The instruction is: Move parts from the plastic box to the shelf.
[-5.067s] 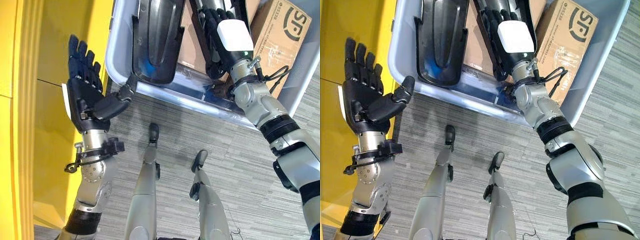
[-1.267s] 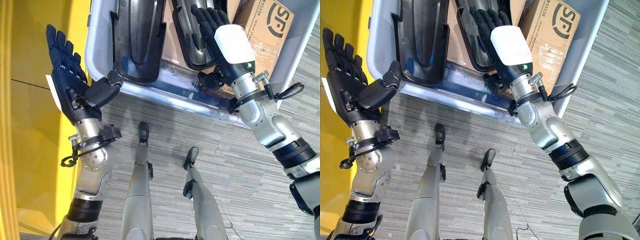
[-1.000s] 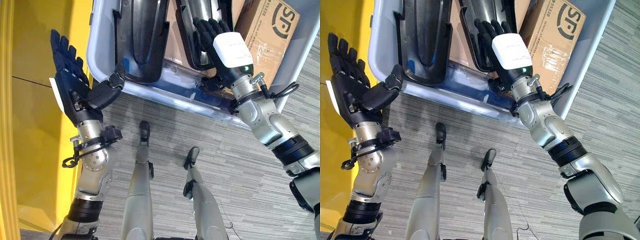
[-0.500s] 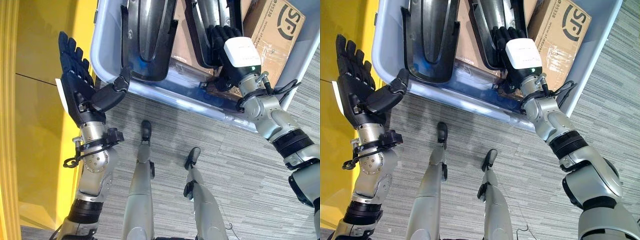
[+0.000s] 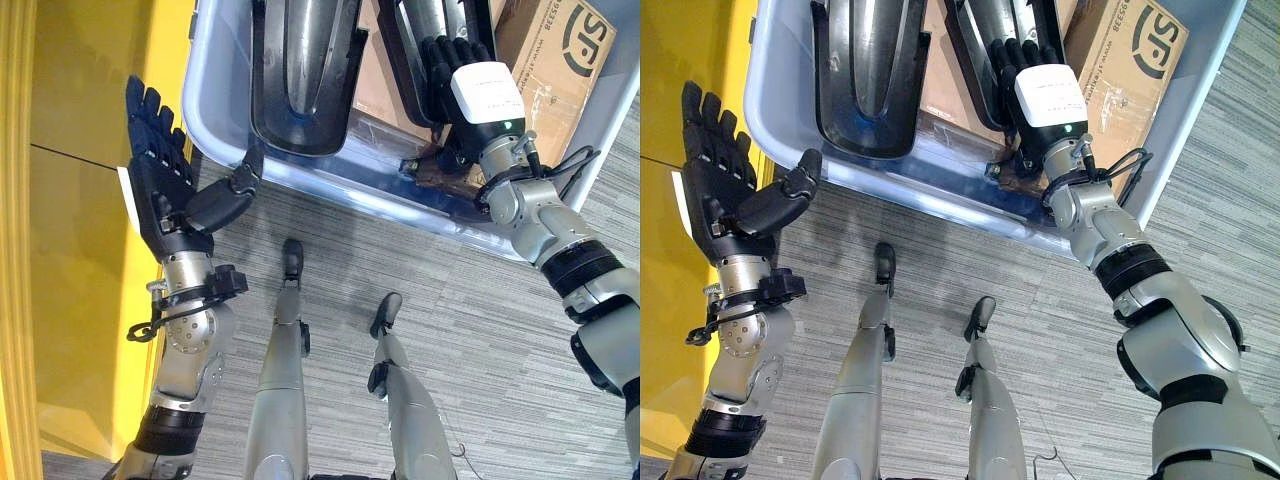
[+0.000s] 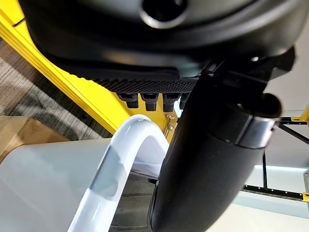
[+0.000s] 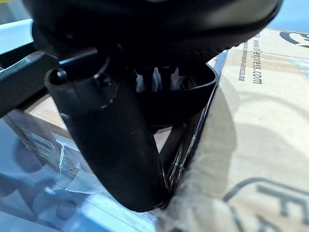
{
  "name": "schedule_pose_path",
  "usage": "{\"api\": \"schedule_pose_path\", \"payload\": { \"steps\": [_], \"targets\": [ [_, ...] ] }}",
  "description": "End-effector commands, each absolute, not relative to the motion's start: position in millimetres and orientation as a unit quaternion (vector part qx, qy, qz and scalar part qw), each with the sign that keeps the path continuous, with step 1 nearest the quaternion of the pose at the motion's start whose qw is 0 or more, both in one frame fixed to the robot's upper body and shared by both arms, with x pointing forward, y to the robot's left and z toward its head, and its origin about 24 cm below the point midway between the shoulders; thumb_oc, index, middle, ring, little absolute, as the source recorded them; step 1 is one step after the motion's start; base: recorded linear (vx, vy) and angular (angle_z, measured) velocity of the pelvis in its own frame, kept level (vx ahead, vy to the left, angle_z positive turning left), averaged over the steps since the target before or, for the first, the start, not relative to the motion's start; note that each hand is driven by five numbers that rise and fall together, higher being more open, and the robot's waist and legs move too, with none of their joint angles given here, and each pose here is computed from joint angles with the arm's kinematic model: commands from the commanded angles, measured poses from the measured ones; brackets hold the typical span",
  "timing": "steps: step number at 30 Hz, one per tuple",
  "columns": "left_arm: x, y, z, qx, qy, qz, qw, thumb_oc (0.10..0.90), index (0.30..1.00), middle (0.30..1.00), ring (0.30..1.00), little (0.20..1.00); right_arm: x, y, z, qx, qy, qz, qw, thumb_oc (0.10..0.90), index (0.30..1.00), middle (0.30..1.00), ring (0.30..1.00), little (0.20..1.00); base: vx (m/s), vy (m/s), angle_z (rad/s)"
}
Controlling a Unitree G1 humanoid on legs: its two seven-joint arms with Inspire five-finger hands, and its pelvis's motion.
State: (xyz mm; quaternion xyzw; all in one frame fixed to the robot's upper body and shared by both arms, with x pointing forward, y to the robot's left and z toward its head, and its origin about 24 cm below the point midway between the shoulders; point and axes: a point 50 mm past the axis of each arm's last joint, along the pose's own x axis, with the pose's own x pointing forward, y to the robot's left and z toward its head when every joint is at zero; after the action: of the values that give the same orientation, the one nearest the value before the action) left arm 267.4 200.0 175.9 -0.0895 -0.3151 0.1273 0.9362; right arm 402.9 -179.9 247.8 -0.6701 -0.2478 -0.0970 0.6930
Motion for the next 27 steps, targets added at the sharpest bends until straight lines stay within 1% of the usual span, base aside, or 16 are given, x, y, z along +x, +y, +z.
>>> {"api": "schedule_pose_path", "payload": {
  "steps": [1, 7, 9, 11, 13, 17, 20, 24, 27],
  "targets": [
    [241, 197, 211, -0.110, -0.431, 0.085, 0.891, 0.900, 1.000, 1.000, 1.000, 1.000, 411, -185, 243, -0.713, -0.192, -0.080, 0.669, 0.400, 0.300, 0.300, 0.300, 0.300, 0.00, 0.000, 0.00],
    [241, 196, 212, -0.109, -0.431, 0.080, 0.892, 0.900, 1.000, 1.000, 1.000, 1.000, 411, -181, 226, -0.715, -0.185, -0.063, 0.671, 0.400, 0.300, 0.300, 0.300, 0.300, 0.00, 0.000, 0.00],
    [242, 195, 212, -0.110, -0.431, 0.083, 0.892, 0.900, 1.000, 1.000, 1.000, 1.000, 407, -177, 222, -0.692, -0.202, -0.063, 0.690, 0.400, 0.300, 0.300, 0.300, 0.300, 0.00, 0.000, 0.00],
    [243, 196, 213, -0.107, -0.431, 0.088, 0.891, 0.900, 1.000, 1.000, 1.000, 1.000, 402, -169, 221, -0.682, -0.224, -0.054, 0.694, 0.400, 0.300, 0.300, 0.300, 0.300, 0.00, 0.000, 0.00],
    [245, 197, 213, -0.102, -0.431, 0.096, 0.891, 0.900, 1.000, 1.000, 1.000, 1.000, 397, -163, 218, -0.662, -0.244, -0.048, 0.707, 0.400, 0.300, 0.300, 0.300, 0.300, 0.00, 0.000, 0.00],
    [249, 199, 216, -0.095, -0.433, 0.113, 0.889, 0.900, 1.000, 1.000, 1.000, 1.000, 377, -147, 215, -0.625, -0.300, -0.024, 0.720, 0.400, 0.300, 0.300, 0.300, 0.300, 0.00, 0.000, 0.00],
    [255, 198, 216, -0.090, -0.428, 0.121, 0.891, 0.900, 1.000, 1.000, 1.000, 1.000, 364, -138, 209, -0.582, -0.326, -0.010, 0.745, 0.400, 0.300, 0.300, 0.300, 0.300, 0.00, 0.001, 0.01],
    [259, 196, 216, -0.084, -0.424, 0.123, 0.893, 0.900, 1.000, 1.000, 1.000, 1.000, 348, -132, 206, -0.537, -0.355, -0.001, 0.765, 0.400, 0.300, 0.300, 0.300, 0.300, 0.00, 0.001, 0.01],
    [259, 196, 216, -0.077, -0.424, 0.127, 0.893, 0.900, 1.000, 1.000, 1.000, 1.000, 337, -128, 208, -0.510, -0.381, 0.002, 0.771, 0.400, 0.300, 0.300, 0.300, 0.300, 0.00, 0.000, 0.00]
  ]
}}
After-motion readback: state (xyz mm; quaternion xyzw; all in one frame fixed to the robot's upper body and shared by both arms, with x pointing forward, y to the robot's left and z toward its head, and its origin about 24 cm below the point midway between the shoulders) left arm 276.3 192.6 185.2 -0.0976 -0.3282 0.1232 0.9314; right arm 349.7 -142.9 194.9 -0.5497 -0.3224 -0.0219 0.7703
